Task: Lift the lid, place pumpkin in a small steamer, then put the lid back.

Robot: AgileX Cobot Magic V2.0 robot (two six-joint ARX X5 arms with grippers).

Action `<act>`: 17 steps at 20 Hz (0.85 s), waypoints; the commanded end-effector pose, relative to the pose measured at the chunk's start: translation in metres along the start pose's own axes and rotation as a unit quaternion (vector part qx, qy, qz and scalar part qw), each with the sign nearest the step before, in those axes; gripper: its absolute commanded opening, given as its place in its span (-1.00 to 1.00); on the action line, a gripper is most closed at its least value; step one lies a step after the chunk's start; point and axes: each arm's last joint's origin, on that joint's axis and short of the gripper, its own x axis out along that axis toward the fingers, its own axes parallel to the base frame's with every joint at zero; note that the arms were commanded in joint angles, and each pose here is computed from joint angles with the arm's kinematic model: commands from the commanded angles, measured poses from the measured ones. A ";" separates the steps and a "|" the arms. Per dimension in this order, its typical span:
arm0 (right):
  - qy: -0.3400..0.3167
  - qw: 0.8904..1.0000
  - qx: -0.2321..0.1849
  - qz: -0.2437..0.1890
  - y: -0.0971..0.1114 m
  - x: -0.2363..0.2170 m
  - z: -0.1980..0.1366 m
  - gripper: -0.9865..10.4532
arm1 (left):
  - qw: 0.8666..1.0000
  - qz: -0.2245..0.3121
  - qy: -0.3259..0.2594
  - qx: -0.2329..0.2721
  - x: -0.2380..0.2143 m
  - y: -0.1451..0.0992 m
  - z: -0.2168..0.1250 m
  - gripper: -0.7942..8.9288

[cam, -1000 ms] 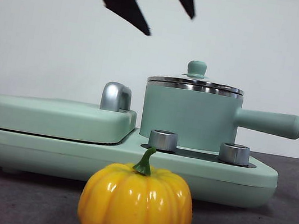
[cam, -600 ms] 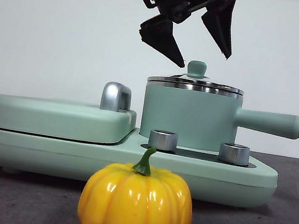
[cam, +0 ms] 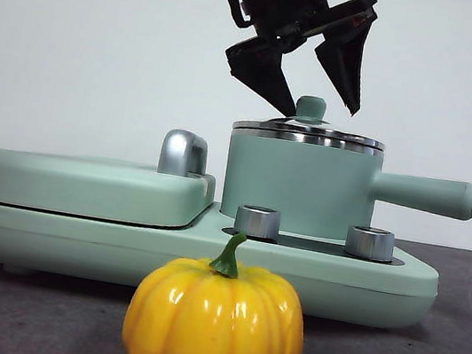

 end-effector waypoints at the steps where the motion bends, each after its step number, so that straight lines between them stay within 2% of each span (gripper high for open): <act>1: -0.008 1.000 0.000 0.003 0.002 -0.001 0.004 0.13 | 1.000 -0.001 -0.005 0.008 0.003 -0.003 0.005 -0.14; 4: -0.008 1.000 0.006 0.004 0.002 -0.001 0.004 0.13 | 1.000 -0.001 -0.005 0.008 0.003 -0.003 0.005 -0.29; 6: -0.008 1.000 0.008 0.004 0.002 -0.001 0.004 0.13 | 1.000 -0.001 -0.005 0.008 0.004 -0.002 0.005 -0.30; 9: -0.008 1.000 0.009 0.004 0.002 -0.001 0.004 0.13 | 1.000 0.000 -0.004 0.008 0.005 -0.002 0.004 -0.53; 12: -0.008 1.000 0.009 0.004 0.002 -0.001 0.004 0.13 | 1.000 0.002 -0.004 0.007 0.005 -0.002 0.004 -0.61; 17: -0.008 1.000 0.013 0.004 0.002 -0.001 0.004 0.13 | 1.000 0.002 -0.006 0.006 0.004 -0.002 0.005 -0.61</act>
